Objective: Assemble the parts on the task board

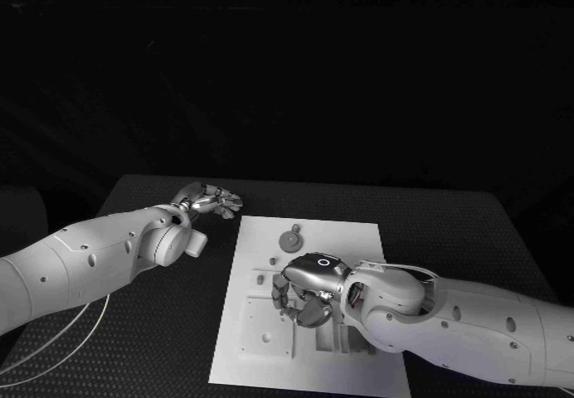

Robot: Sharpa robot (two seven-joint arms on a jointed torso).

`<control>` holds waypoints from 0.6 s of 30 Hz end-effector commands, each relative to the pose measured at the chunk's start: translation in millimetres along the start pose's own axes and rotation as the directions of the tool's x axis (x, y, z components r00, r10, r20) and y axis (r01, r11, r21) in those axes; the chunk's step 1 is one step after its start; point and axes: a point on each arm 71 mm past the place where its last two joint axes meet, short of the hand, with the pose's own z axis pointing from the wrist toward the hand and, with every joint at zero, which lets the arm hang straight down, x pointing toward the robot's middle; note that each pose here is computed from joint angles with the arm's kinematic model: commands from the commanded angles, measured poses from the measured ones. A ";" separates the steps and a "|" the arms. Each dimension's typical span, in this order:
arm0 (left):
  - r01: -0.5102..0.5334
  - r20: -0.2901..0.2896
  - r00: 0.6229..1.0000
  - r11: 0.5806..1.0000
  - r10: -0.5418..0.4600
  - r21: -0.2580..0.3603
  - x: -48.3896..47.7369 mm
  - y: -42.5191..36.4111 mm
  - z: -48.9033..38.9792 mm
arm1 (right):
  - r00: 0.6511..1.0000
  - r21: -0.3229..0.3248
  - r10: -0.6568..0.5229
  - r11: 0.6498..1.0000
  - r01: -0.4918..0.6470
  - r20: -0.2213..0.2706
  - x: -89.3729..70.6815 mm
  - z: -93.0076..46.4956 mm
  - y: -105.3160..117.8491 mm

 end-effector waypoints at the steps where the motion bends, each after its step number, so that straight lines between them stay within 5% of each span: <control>1: 0.003 -0.024 1.000 1.000 -0.003 0.012 4.7 1.1 1.5 | 0.999 -0.026 -0.051 0.998 0.051 -0.005 5.2 1.7 2.9; 18: 0.008 -0.048 0.999 1.000 -0.009 -0.008 15.5 12.9 4.0 | 0.992 -0.016 -0.118 0.993 0.117 -0.042 32.0 5.3 -1.5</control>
